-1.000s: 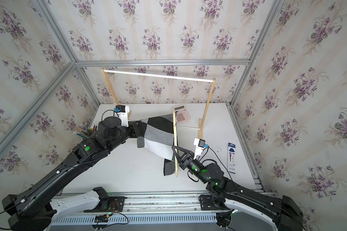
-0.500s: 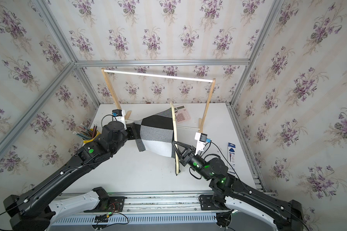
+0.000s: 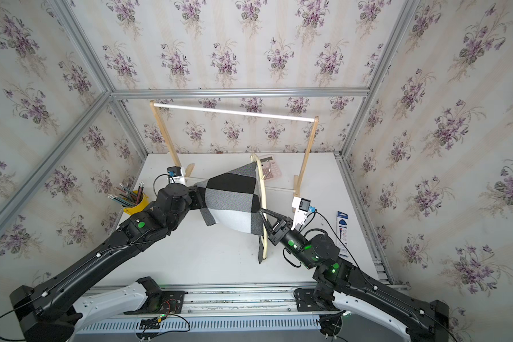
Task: Hang the scarf on the hanger
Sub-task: Hang the scarf on the hanger, then place the hanger at the clothesline, then reset both arms
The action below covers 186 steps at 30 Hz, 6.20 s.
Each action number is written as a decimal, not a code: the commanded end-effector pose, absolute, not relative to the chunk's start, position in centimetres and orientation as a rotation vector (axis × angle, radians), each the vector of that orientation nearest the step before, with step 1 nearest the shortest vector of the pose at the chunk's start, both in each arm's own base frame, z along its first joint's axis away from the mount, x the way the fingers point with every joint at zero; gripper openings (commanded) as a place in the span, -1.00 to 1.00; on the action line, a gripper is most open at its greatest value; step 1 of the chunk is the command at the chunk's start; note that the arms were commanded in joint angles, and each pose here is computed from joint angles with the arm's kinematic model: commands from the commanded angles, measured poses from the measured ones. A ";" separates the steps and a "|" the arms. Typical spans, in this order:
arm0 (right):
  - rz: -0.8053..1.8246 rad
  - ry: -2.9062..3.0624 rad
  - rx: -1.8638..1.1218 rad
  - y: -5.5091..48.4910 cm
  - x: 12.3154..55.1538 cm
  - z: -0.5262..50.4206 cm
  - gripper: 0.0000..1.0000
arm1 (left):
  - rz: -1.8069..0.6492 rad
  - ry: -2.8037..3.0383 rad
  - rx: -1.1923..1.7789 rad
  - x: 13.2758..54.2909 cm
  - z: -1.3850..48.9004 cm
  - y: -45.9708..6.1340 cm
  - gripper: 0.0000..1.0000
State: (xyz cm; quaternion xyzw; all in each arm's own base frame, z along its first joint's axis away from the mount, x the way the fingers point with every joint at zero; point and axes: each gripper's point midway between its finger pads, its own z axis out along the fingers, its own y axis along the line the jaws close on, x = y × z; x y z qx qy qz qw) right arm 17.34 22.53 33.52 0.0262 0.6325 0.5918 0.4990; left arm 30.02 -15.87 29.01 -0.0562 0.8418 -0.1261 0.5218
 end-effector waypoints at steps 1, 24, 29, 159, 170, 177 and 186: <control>1.406 1.431 0.138 20.9 18.0 35.4 -1.00 | -0.224 1.971 -0.200 30.2 29.5 -14.0 -1.00; 1.372 1.393 0.034 22.5 18.1 39.4 -1.00 | -0.257 2.186 -0.349 29.7 19.1 -15.2 -1.00; 1.372 1.378 0.001 23.2 18.1 40.6 -1.00 | -0.329 2.239 -0.349 30.0 16.9 -17.2 -1.00; 1.245 1.534 0.040 29.5 39.2 34.2 1.00 | 0.003 2.245 -0.182 34.6 20.9 -11.9 0.06; 0.729 1.767 0.035 21.3 35.0 26.7 1.00 | 0.238 2.009 -0.122 32.7 26.6 -6.9 0.33; -0.179 1.788 0.021 8.6 32.8 18.4 1.00 | 0.445 1.733 -0.101 32.4 27.9 -2.8 0.64; -0.116 1.678 0.155 1.3 35.1 15.3 1.00 | 0.355 1.767 -0.049 36.4 17.7 0.6 0.64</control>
